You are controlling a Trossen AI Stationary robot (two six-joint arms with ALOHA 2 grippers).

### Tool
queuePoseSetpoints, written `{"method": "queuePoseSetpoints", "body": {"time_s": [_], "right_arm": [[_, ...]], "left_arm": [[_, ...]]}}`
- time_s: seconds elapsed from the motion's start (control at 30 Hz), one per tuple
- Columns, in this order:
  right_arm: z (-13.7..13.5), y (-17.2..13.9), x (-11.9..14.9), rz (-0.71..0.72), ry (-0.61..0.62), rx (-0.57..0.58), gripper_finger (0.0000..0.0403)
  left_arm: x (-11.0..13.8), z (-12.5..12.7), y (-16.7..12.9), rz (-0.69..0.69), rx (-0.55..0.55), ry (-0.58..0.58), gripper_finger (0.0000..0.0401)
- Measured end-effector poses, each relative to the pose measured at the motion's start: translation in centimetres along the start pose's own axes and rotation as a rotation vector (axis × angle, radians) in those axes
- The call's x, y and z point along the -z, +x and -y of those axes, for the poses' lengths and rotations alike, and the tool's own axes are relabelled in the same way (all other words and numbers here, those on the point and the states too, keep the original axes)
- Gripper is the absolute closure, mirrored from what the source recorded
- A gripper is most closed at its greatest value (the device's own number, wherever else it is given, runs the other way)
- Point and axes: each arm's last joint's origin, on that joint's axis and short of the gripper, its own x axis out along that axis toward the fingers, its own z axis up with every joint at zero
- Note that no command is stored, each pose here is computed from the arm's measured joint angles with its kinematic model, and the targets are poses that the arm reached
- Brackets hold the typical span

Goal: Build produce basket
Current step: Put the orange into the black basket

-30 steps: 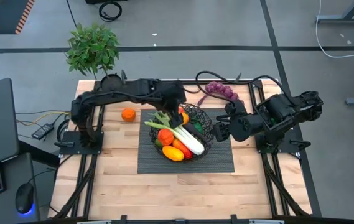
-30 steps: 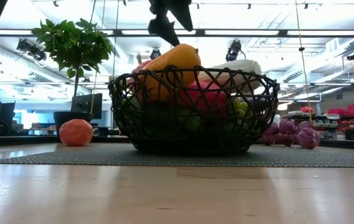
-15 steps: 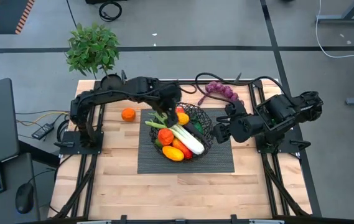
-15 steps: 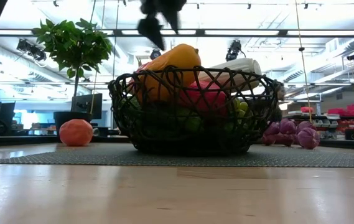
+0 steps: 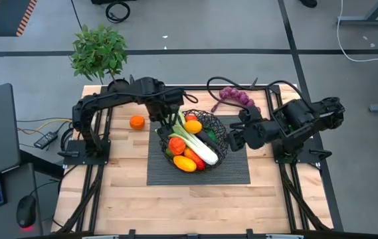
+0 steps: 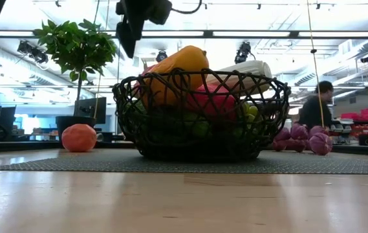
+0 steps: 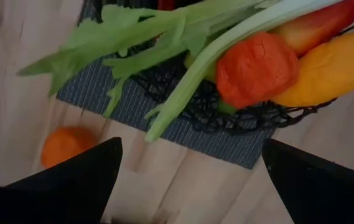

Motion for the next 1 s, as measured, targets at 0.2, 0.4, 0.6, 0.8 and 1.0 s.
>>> {"method": "queuePoseSetpoints", "body": {"time_s": [0.2, 0.4, 0.6, 0.8, 1.0], "right_arm": [[0.0, 0.0, -0.1, 0.054, 0.000, 0.006, 0.0055], [-0.6, 1.9, 0.0, -0.036, -0.037, -0.025, 0.0055], [-0.9, 3.4, 0.9, -0.034, -0.015, -0.033, 0.0055], [-1.5, 6.4, 2.0, -0.023, -0.005, -0.084, 0.0055], [-1.7, 9.4, 3.1, -0.165, 0.034, -0.140, 0.0055]], "left_arm": [[0.2, 0.1, -0.2, 0.006, 0.001, 0.039, 0.0008], [1.3, 0.4, -1.7, 0.049, 0.012, 0.180, 0.0008], [3.4, -0.1, -4.6, 0.143, 0.000, 0.187, 0.0008], [6.0, -0.6, -7.4, 0.239, -0.017, 0.246, 0.0008], [8.0, -1.1, -9.4, 0.313, -0.011, 0.243, 0.0008]]}}
